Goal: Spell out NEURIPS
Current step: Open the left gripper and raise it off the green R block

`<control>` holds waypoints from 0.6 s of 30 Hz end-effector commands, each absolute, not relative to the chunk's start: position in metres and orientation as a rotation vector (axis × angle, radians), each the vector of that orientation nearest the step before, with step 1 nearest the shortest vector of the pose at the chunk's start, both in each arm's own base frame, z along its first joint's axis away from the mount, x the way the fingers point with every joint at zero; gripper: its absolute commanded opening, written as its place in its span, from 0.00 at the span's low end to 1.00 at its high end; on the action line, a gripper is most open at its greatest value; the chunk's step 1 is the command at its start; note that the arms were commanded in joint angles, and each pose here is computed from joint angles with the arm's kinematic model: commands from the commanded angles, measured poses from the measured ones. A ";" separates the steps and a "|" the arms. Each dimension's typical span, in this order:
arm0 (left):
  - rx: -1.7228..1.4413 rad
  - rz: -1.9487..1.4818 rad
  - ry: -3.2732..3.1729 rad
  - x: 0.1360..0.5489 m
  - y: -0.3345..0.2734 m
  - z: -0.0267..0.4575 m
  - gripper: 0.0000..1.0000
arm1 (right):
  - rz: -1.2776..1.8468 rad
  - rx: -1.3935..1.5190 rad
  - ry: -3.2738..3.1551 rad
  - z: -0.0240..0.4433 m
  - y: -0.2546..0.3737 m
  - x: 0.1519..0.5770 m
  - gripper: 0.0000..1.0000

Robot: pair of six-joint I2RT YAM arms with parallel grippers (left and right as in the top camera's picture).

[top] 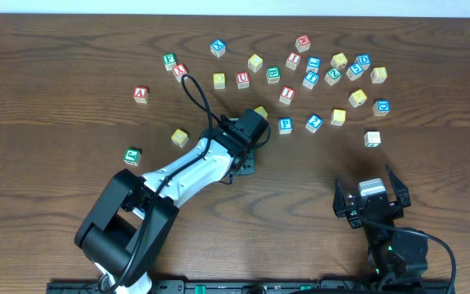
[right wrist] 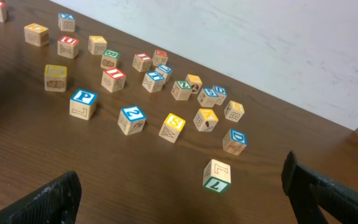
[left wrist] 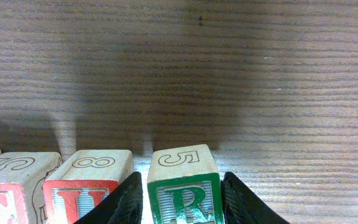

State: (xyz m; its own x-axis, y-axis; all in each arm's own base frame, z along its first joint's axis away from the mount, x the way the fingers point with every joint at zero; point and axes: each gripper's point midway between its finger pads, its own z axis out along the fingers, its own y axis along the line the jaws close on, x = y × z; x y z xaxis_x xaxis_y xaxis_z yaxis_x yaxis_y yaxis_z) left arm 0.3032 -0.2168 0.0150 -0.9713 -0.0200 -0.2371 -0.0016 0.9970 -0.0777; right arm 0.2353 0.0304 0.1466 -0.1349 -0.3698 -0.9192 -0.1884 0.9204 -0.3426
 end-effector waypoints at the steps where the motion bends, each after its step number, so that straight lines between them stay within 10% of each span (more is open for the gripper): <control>1: 0.005 -0.080 2.917 0.300 -0.212 0.007 0.40 | -0.163 -0.404 1.720 0.146 0.028 0.235 0.99; 18: 0.013 -0.081 2.885 0.307 -0.213 0.015 0.40 | -0.164 -0.405 1.720 0.146 0.028 0.235 0.99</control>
